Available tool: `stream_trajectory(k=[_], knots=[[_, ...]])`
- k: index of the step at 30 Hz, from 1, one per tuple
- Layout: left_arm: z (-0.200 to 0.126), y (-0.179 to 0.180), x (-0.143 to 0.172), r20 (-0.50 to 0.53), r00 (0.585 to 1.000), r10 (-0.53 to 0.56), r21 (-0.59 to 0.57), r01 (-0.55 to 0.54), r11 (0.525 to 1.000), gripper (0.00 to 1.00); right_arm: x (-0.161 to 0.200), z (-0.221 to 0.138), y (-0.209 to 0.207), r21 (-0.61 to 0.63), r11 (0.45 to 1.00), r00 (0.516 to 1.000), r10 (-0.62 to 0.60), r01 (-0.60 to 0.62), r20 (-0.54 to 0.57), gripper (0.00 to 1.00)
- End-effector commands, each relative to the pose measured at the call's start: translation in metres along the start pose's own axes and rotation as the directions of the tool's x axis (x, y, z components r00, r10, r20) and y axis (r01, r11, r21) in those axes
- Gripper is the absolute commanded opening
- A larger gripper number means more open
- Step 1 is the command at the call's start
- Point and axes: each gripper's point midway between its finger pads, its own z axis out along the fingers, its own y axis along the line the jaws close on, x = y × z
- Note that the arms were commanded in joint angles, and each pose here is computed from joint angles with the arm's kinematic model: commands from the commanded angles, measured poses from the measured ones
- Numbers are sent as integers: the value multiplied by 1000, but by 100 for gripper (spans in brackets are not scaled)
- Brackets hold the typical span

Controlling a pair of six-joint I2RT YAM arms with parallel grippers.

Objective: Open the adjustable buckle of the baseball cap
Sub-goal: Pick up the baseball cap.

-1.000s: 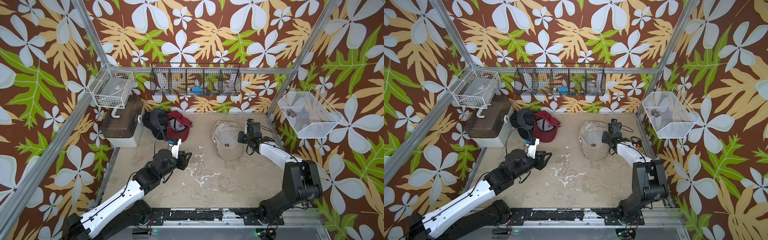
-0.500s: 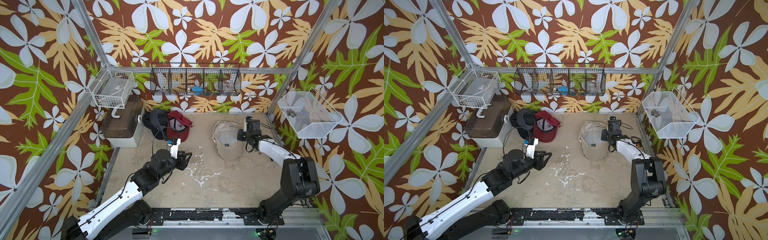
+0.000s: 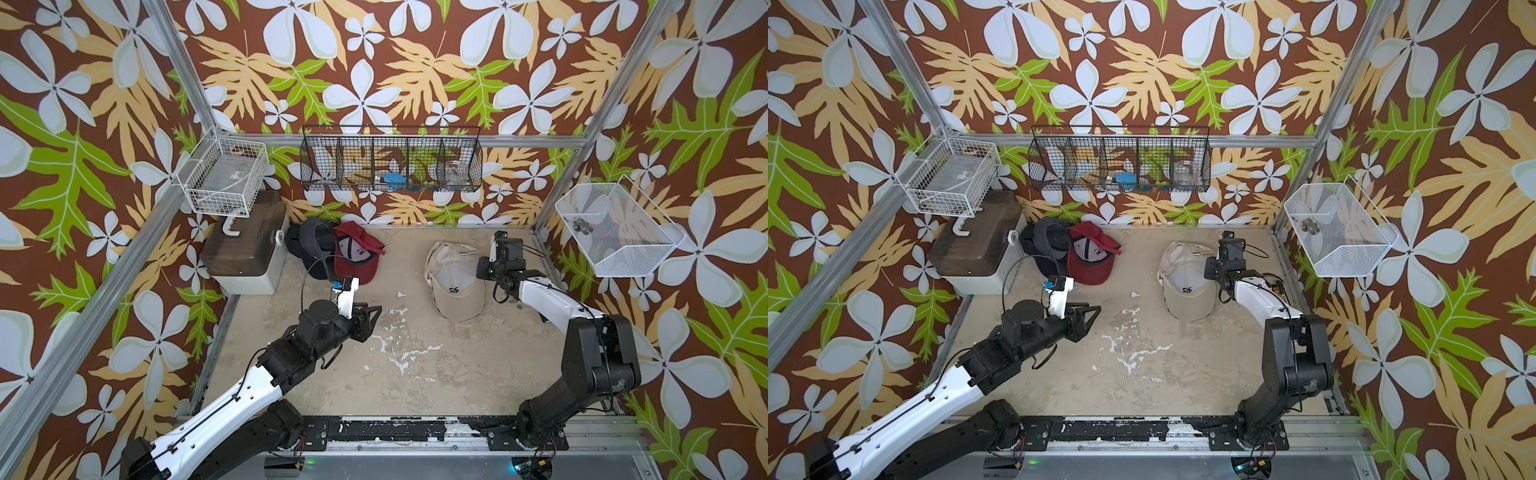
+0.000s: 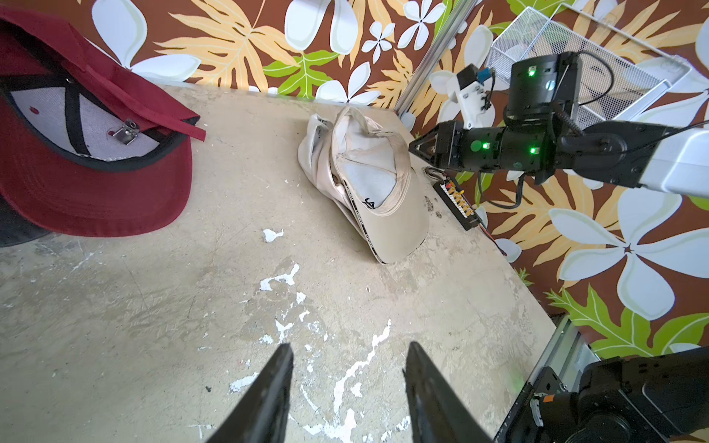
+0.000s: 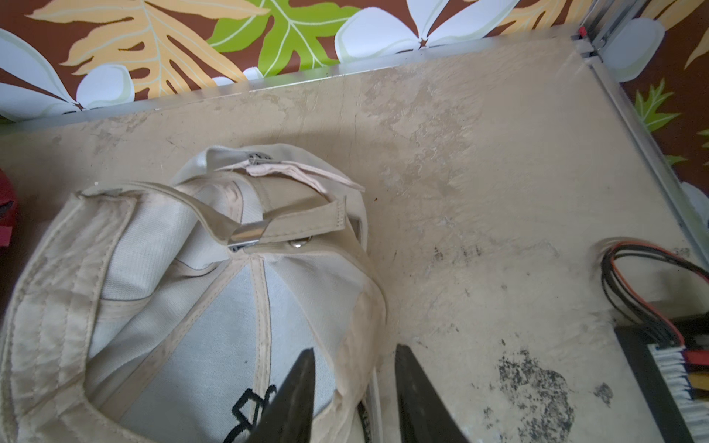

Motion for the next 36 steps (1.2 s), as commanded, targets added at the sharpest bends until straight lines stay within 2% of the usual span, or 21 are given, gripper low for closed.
stream_trajectory(k=[1,21,24,28,30,36], knots=[[-1,-1,-3,9,1000,-5,2,5,1000,49,-8,1,-8,39,999,1000,-6,5,9,37],[-6,-4,4,7,999,-32,35,32,999,50,2,46,-9,42,999,998,-9,12,-60,38],[-5,-4,6,3,999,-32,37,32,999,50,0,46,-6,27,1000,999,-10,11,-53,30],[-5,-4,7,1,999,-33,37,33,999,50,-2,46,1,-13,1000,998,-23,23,-54,8],[-5,-4,7,3,999,-33,37,33,999,50,-2,45,4,-33,999,998,-24,22,-56,2],[-7,-3,5,11,999,-38,34,38,999,50,-8,28,29,-144,990,999,-17,12,-34,0]])
